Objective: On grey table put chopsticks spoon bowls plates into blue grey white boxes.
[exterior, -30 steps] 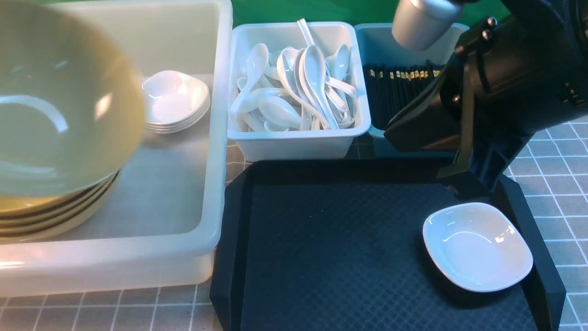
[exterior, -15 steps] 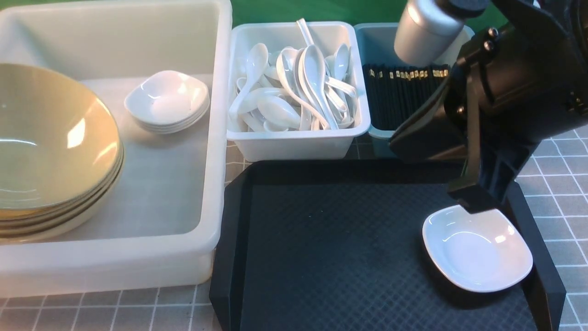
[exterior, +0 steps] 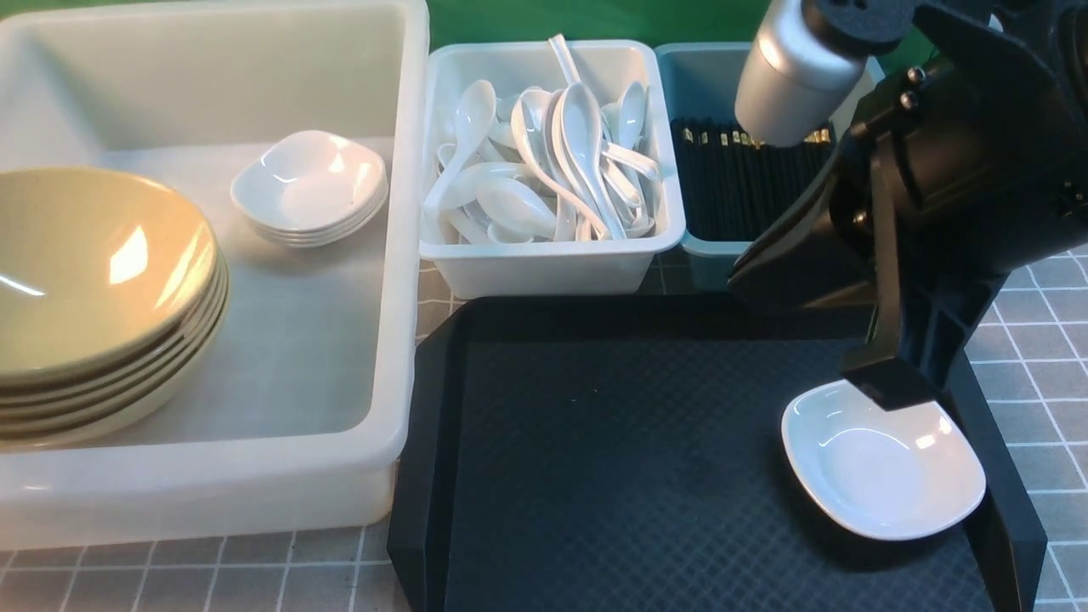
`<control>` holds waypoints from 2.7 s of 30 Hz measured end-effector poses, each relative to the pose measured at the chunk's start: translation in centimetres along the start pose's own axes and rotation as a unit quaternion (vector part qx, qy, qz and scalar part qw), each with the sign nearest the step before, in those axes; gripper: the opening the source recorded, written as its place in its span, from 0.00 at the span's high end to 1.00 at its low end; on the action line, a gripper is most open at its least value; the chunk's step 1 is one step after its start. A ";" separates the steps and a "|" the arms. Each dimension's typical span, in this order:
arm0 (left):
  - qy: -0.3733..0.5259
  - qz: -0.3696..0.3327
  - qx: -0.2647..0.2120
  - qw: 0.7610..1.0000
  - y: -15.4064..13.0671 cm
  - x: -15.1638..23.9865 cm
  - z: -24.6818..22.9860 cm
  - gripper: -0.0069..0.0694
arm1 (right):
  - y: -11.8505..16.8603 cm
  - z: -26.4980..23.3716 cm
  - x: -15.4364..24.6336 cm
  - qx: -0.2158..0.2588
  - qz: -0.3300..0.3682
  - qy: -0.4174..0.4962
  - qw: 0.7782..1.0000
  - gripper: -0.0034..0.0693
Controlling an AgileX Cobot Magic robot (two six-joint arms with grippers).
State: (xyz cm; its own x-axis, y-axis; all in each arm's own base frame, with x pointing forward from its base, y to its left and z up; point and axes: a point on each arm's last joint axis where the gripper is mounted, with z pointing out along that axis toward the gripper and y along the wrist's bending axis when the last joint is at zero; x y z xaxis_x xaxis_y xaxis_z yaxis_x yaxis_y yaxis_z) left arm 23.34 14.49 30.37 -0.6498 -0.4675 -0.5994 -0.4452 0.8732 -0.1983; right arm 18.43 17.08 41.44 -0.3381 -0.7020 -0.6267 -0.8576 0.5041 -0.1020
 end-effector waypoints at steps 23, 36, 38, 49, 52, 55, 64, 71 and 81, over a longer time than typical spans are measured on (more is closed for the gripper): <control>0.050 0.345 0.299 0.888 -26.0 7.6 -8.2 0.29 | 0.1 -1.6 5.4 0.092 0.096 0.061 0.989 0.89; 0.137 0.487 0.317 0.802 -40.1 19.5 -1.0 0.29 | 1.5 -4.2 14.6 0.205 0.198 0.089 0.954 0.89; 0.141 0.497 0.316 0.796 -41.4 20.1 -0.5 0.29 | 1.6 -4.3 15.1 0.206 0.203 0.087 0.953 0.89; 0.192 0.554 0.290 0.756 -48.0 26.0 4.8 0.29 | 1.8 -4.1 15.9 0.206 0.198 0.092 0.954 0.89; 0.200 0.552 0.288 0.756 -48.6 27.0 6.2 0.29 | 1.9 -4.1 15.9 0.205 0.193 0.094 0.955 0.89; 0.210 0.550 0.286 0.756 -48.9 28.0 7.4 0.32 | 1.9 -4.1 15.9 0.205 0.186 0.095 0.956 0.89; 0.213 0.530 0.310 0.760 -49.4 27.8 6.4 0.82 | 1.9 -4.0 15.9 0.201 0.175 0.097 0.959 0.89; 0.167 0.553 0.293 0.762 -47.9 21.2 1.4 0.91 | 2.7 -3.8 14.3 0.130 0.155 0.064 0.977 0.89; 0.015 0.474 0.234 0.849 -37.9 3.1 -8.2 0.91 | 1.9 -0.5 6.6 0.016 0.092 0.023 0.995 0.89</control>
State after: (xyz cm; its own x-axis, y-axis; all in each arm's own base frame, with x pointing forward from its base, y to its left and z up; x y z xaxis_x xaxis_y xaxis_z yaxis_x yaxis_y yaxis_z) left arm 33.12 -21.23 42.41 -0.5983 0.4789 -0.6424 0.5754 0.8147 0.0715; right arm 14.37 13.21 37.46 -0.5069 -0.6182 -0.6007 -0.7671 0.6414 -0.0127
